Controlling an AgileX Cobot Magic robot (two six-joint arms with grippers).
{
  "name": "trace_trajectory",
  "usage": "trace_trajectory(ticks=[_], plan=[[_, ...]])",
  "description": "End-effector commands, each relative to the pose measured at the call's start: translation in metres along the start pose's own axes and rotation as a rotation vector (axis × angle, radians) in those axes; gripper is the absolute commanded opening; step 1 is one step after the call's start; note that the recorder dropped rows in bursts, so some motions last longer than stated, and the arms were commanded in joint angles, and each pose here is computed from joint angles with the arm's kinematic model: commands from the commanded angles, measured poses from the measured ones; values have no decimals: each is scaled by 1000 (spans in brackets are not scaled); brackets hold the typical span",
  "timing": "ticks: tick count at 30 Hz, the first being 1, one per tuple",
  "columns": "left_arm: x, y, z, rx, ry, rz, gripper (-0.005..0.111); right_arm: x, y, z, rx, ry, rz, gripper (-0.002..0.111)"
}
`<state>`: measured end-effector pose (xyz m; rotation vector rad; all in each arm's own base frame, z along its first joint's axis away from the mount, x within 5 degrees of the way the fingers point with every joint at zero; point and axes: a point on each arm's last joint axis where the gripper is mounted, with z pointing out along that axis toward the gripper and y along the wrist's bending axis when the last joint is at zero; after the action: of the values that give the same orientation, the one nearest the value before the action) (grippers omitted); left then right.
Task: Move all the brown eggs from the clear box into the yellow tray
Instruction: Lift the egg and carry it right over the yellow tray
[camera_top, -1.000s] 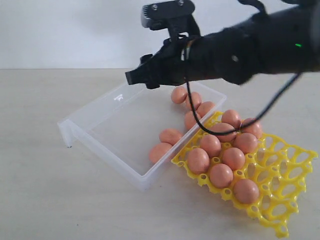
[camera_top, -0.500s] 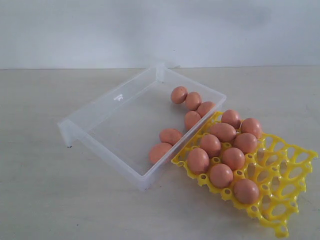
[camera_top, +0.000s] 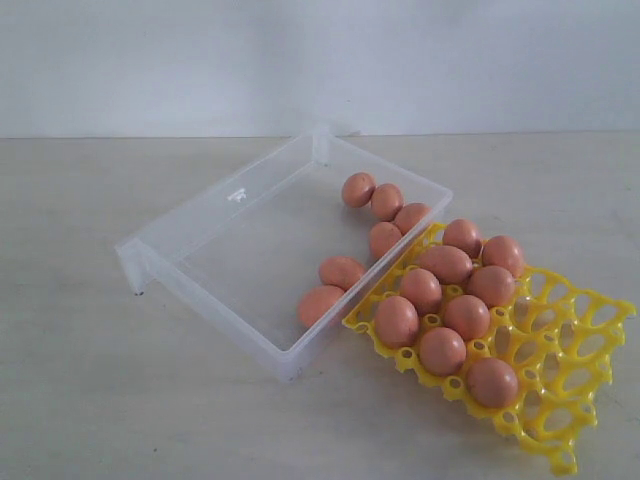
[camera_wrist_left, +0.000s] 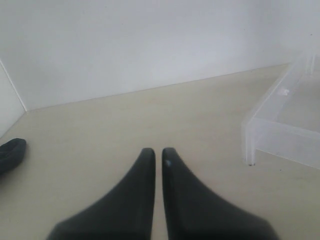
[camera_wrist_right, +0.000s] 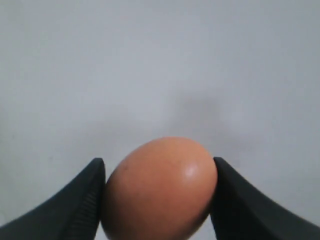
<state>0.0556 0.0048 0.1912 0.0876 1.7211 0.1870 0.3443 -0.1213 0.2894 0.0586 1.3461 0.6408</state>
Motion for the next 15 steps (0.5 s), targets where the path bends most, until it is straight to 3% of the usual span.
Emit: trace_trajectory(ticks=[1,8,15], plan=[[-2,0,0,7,-13,-7,4,15,9,4,-166,292,-48,0],[-2,0,0,7,-13,-7,4,49,18,-10,-297,678,-164,0],[-2,0,0,7,-13,-7,4,78,36,-11,-369,757,-125,0]])
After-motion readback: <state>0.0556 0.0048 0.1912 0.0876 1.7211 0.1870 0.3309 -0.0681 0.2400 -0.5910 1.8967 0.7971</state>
